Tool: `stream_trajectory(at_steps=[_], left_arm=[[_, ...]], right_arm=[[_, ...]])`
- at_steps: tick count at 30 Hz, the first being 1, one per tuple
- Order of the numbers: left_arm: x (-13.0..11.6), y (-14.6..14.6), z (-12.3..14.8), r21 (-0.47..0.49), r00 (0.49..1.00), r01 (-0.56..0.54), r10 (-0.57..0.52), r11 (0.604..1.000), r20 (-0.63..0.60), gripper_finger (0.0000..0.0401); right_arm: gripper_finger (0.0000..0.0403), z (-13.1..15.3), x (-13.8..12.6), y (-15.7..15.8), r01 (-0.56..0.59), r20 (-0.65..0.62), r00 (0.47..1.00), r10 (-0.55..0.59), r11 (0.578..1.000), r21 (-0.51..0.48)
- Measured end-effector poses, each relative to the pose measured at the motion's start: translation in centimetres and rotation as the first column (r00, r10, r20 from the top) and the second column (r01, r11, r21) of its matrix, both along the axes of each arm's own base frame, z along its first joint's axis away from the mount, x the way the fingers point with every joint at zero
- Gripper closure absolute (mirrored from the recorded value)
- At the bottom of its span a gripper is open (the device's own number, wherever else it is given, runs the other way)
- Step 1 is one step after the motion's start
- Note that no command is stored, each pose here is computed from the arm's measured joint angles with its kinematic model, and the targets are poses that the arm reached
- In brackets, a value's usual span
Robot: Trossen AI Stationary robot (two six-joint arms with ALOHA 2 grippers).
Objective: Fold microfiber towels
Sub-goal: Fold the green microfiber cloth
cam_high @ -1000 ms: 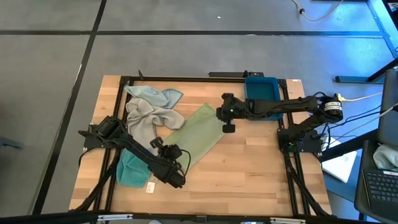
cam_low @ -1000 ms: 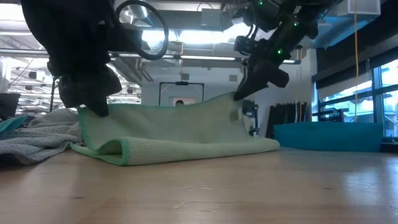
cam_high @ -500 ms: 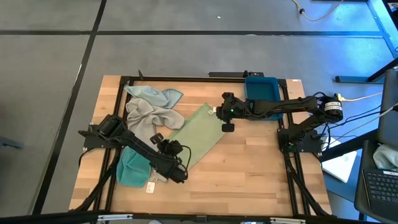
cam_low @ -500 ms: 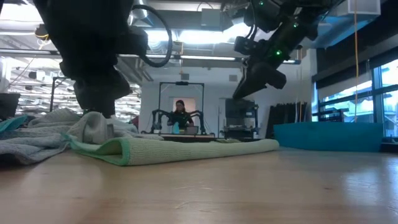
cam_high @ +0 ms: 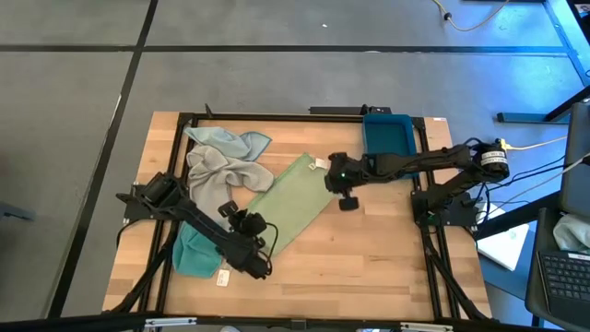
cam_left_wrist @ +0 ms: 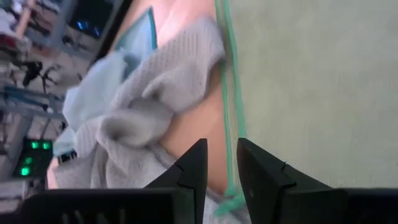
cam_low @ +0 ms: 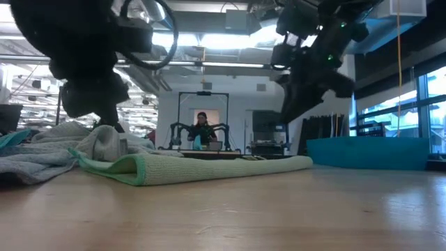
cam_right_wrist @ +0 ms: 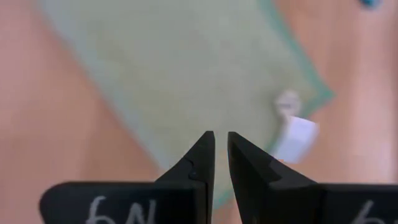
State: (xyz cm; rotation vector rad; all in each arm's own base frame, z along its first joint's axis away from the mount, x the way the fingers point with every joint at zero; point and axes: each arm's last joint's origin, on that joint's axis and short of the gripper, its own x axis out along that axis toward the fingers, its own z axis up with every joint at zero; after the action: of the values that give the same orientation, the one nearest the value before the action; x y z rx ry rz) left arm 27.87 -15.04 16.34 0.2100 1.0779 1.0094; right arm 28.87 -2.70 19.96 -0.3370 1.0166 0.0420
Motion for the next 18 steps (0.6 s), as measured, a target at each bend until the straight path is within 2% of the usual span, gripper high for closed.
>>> stream_trajectory(at_steps=[3, 6, 9, 12, 15, 18], left_arm=[[0.3, 0.1, 0.1, 0.051, 0.996, 0.011, -0.016, 0.999, 0.092, 0.0322], [0.9, 0.0, -0.1, 0.025, 0.989, 0.022, -0.026, 0.999, 0.146, 0.0321], [1.5, -1.2, -0.1, 0.0, 0.982, 0.14, -0.139, 0.99, 0.128, 0.0317], [2.1, -2.9, 0.2, -0.009, 0.951, 0.291, -0.288, 0.957, 0.111, 0.0318], [2.9, -4.6, 0.5, -0.016, 0.897, 0.43, -0.425, 0.902, 0.123, 0.0318], [3.8, -5.4, 0.8, 0.012, 0.855, 0.494, -0.489, 0.869, 0.173, 0.0315]], right_arm=[[0.0354, -0.1, 0.0, 1.6, -0.08, -0.005, 0.997, 0.08, 0.995, 0.055], [0.0354, -0.2, -0.3, 3.5, -0.142, -0.032, 0.989, 0.147, 0.981, 0.131], [0.0354, -0.5, -0.9, 5.2, -0.183, -0.095, 0.975, 0.201, 0.969, 0.167], [0.0354, -0.8, -1.7, 6.6, -0.229, -0.164, 0.953, 0.256, 0.959, 0.169], [0.0354, -0.9, -2.1, 7.5, -0.265, -0.186, 0.938, 0.293, 0.951, 0.162], [0.0354, -0.8, -2.1, 8.4, -0.269, -0.171, 0.939, 0.298, 0.947, 0.175]])
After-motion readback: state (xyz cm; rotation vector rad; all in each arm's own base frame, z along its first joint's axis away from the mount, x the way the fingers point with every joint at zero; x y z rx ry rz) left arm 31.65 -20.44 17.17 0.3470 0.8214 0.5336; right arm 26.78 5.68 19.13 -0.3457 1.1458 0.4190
